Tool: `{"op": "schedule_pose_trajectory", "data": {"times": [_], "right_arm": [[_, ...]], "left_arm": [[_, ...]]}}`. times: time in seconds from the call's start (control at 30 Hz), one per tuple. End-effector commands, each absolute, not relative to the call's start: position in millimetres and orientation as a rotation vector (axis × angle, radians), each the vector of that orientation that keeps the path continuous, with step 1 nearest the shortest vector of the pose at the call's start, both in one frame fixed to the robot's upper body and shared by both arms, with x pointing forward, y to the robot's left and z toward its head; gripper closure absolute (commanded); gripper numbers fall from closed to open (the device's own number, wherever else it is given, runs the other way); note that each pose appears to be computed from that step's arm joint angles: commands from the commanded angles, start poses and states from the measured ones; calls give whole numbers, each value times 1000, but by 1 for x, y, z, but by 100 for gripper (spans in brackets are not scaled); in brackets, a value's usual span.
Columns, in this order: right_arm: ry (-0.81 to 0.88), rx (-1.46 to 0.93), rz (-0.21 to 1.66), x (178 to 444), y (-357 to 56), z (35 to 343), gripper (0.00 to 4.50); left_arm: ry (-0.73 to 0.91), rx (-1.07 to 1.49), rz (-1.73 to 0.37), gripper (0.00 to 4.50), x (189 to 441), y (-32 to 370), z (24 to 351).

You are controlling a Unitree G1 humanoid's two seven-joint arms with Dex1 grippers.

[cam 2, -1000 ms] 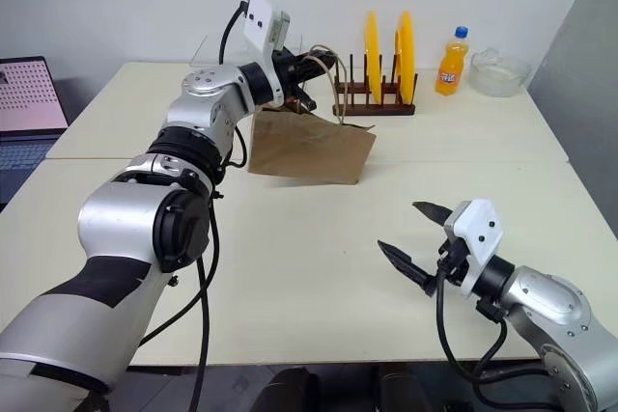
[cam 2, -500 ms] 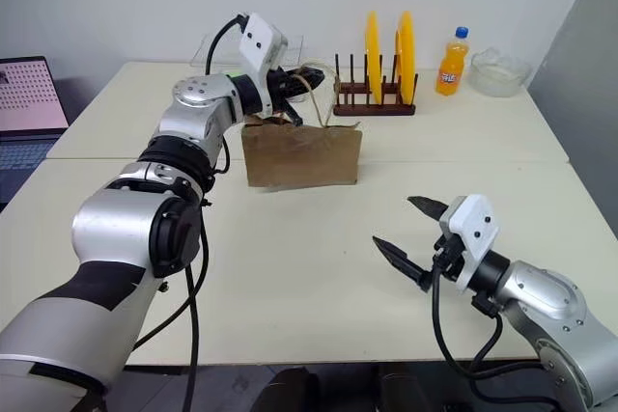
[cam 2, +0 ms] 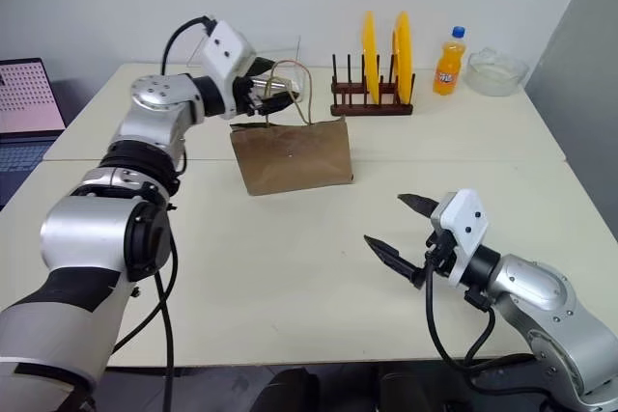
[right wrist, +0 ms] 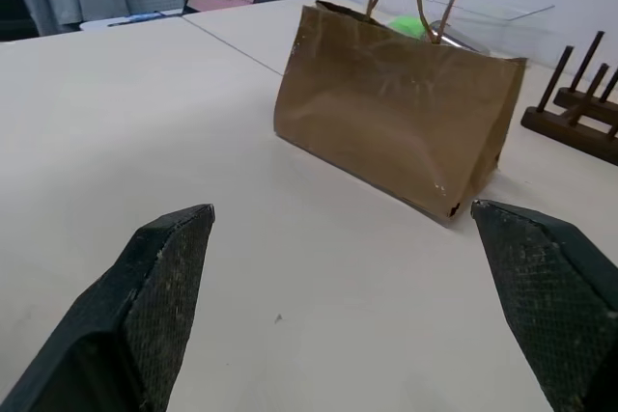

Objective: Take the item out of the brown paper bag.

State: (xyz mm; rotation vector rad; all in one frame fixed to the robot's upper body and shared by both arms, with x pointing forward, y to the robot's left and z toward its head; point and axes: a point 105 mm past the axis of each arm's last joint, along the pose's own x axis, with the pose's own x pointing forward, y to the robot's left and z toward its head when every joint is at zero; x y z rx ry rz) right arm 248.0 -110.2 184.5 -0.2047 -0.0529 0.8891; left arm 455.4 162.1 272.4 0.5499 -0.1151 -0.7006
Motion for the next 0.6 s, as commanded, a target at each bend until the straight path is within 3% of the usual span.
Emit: {"op": "schedule_pose_trajectory", "data": {"times": [0.03,0.27,0.43,0.53,0.6], "right_arm": [[-79,-227,900,252,-106,190,0],[-136,-215,917,275,-99,211,0],[-217,-273,909,303,-97,237,0],[-246,-304,885,328,-93,251,60],[-266,-336,873,348,-88,262,130]], "left_arm": [[-174,589,-699,77,449,170,289],[-192,507,-715,77,421,198,282],[-210,338,-575,77,372,213,270],[-192,295,-559,74,331,211,253],[-154,263,-528,74,310,210,238]]}}
